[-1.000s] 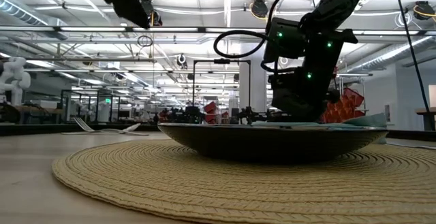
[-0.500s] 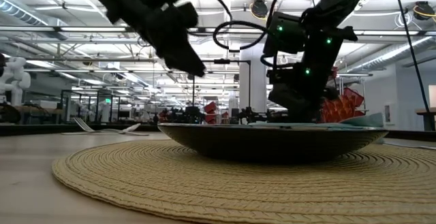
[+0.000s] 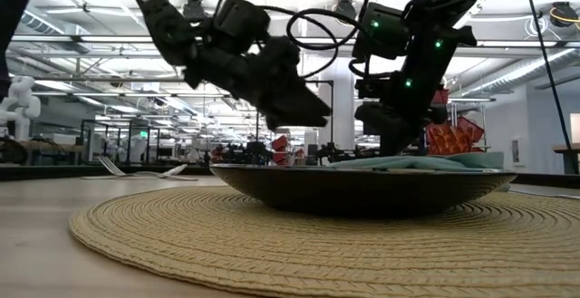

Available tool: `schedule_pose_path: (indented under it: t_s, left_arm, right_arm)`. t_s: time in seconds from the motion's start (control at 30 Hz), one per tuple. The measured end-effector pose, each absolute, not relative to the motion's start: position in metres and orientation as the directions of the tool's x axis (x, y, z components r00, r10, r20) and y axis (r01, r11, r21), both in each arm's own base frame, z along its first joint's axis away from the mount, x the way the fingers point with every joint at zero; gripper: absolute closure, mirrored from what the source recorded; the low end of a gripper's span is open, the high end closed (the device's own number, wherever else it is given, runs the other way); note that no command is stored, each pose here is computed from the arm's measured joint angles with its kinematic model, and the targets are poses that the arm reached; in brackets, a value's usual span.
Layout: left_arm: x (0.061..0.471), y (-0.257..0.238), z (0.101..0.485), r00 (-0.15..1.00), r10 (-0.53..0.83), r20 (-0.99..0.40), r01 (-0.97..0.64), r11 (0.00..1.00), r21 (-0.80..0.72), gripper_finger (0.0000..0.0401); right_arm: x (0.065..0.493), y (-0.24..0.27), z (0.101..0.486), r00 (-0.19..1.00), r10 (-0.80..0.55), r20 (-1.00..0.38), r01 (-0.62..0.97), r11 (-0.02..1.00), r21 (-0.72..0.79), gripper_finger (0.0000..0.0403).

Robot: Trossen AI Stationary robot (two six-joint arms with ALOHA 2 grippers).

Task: Set table place
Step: Fold the blue napkin

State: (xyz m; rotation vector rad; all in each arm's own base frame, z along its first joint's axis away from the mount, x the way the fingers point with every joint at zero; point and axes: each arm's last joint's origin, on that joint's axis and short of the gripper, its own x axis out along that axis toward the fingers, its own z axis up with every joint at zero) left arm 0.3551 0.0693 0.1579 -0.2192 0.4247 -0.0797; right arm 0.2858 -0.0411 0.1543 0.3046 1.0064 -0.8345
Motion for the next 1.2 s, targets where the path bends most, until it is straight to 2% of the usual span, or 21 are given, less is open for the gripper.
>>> schedule_pose_path:
  t_s: [0.23, 0.4, 0.6, 0.9, 1.2]
  left_arm:
    - [0.379, 0.066, 0.125, 0.873, -0.176, -0.454, 0.041, 0.956, -0.291, 0.0232]
    - [0.393, 0.059, 0.118, 0.887, -0.195, -0.419, 0.075, 0.956, -0.285, 0.0232]
    - [0.399, 0.059, 0.117, 0.896, -0.169, -0.411, 0.060, 0.962, -0.265, 0.0232]
    - [0.401, 0.058, 0.081, 0.868, -0.143, -0.475, 0.008, 0.962, -0.274, 0.0232]
    - [0.405, 0.056, 0.072, 0.855, -0.151, -0.496, -0.004, 0.955, -0.297, 0.0242]
  right_arm:
    - [0.288, -0.042, 0.155, 0.283, -0.479, -0.831, 0.745, 0.655, -0.124, 0.0403]
    - [0.288, -0.041, 0.155, 0.282, -0.479, -0.831, 0.748, 0.652, -0.121, 0.0403]
    - [0.288, -0.041, 0.155, 0.283, -0.475, -0.833, 0.750, 0.651, -0.116, 0.0403]
    - [0.288, -0.041, 0.155, 0.288, -0.474, -0.832, 0.750, 0.652, -0.112, 0.0403]
    - [0.287, -0.041, 0.160, 0.306, -0.474, -0.826, 0.744, 0.660, -0.103, 0.0403]
